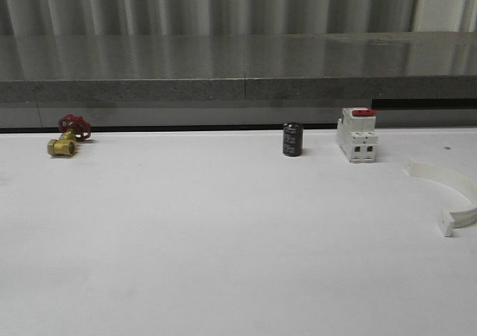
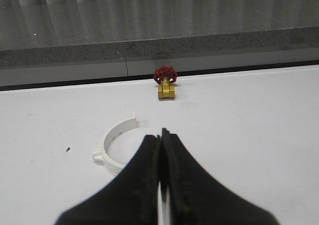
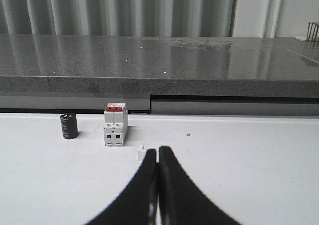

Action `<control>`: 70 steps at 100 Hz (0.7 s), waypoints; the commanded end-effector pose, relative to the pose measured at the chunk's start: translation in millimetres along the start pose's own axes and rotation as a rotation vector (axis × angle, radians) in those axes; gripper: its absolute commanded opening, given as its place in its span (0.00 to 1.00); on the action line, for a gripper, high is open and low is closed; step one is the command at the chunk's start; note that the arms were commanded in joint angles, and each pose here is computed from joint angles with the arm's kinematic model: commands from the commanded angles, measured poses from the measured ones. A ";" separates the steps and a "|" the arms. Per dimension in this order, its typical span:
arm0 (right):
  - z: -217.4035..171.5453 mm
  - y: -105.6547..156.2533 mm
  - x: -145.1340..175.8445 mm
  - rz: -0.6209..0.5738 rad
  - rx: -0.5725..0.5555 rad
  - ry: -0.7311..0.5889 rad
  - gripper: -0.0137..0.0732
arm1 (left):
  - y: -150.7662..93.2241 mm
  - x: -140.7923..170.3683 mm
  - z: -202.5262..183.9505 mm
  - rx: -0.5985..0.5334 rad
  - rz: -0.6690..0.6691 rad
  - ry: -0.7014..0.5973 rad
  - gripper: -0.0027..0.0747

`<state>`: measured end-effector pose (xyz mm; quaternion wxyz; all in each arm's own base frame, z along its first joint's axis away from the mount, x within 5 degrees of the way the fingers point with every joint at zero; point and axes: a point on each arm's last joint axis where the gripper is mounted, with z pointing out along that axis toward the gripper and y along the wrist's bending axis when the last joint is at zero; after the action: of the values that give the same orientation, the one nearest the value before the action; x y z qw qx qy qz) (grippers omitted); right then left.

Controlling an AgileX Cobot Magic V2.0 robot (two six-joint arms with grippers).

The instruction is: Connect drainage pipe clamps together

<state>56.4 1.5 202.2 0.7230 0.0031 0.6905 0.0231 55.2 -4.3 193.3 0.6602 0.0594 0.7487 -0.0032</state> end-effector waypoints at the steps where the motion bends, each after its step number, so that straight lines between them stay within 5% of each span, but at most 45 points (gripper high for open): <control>1: -2.3 0.8 -13.6 -0.005 -0.005 -0.109 0.15 | -1.2 6.7 1.4 0.007 -0.005 -0.062 0.01; 70: -2.3 0.8 -13.6 -0.005 -0.005 -0.109 0.15 | -1.1 6.3 1.3 0.005 0.003 -0.065 0.01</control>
<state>56.4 1.5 202.2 0.7230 0.0031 0.6905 0.0231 55.2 -4.2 193.3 0.6603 0.0612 0.7485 -0.0007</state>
